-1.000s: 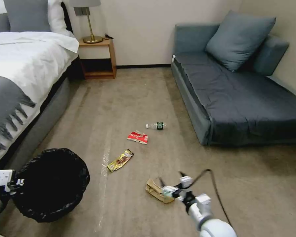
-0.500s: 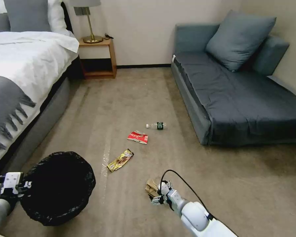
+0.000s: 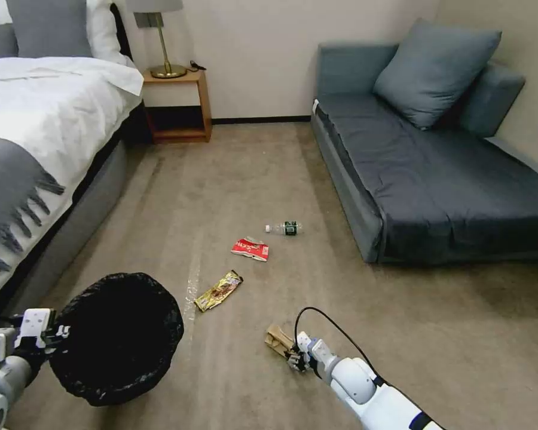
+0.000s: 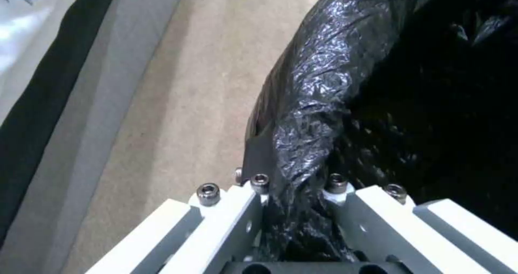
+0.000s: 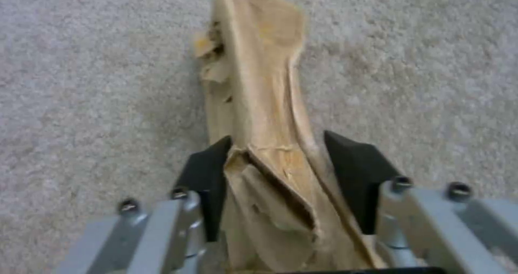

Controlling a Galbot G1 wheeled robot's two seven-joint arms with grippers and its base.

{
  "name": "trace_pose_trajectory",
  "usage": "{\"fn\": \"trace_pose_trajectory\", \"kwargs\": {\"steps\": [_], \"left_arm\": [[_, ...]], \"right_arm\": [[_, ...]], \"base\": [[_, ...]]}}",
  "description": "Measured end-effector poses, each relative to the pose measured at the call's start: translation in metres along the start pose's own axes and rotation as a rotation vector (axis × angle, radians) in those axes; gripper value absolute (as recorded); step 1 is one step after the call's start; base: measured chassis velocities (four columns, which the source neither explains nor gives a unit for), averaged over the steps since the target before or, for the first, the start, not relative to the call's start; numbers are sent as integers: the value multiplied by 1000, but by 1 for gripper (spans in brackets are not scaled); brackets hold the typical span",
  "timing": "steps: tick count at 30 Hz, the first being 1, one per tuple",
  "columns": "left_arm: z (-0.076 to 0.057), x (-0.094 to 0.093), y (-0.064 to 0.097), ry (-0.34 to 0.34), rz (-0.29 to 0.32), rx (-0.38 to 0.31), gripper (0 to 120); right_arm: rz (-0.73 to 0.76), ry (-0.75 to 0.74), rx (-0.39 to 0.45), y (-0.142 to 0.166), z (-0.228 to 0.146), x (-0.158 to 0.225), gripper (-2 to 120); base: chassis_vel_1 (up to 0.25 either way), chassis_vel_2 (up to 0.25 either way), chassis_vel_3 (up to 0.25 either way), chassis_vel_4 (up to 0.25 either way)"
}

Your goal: Pick up the trash bin, then pick up the garbage on the floor and place it into the trash bin.

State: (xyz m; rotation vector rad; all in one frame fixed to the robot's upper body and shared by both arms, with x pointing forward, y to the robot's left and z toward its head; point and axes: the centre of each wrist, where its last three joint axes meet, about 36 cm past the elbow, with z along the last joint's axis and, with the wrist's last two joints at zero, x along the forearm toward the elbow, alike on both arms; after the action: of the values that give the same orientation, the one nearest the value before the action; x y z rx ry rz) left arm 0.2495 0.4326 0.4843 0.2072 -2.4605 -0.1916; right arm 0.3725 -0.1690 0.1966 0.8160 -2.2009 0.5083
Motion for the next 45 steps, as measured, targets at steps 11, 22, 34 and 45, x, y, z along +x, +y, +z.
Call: {"fn": "trace_pose_trajectory", "kwargs": {"steps": [11,22,34,45], "left_arm": [[5,7,-6,1,0,-3,3],[8,7,-8,4,2,-3,3],[10,12,-18,-1,13,1,3],[12,12,-23,1,30,-3,3]], "right_arm": [[12,-53,-25,0,-3,13,0],[-57,-434,-217,14,-100,110,0],[-485,-829,-32,135,-183,119,0],[-413,-849,13,170,-220,65,0]], "base": [[0,0,0,0],[0,0,0,0],[0,0,0,0],[0,0,0,0]]}}
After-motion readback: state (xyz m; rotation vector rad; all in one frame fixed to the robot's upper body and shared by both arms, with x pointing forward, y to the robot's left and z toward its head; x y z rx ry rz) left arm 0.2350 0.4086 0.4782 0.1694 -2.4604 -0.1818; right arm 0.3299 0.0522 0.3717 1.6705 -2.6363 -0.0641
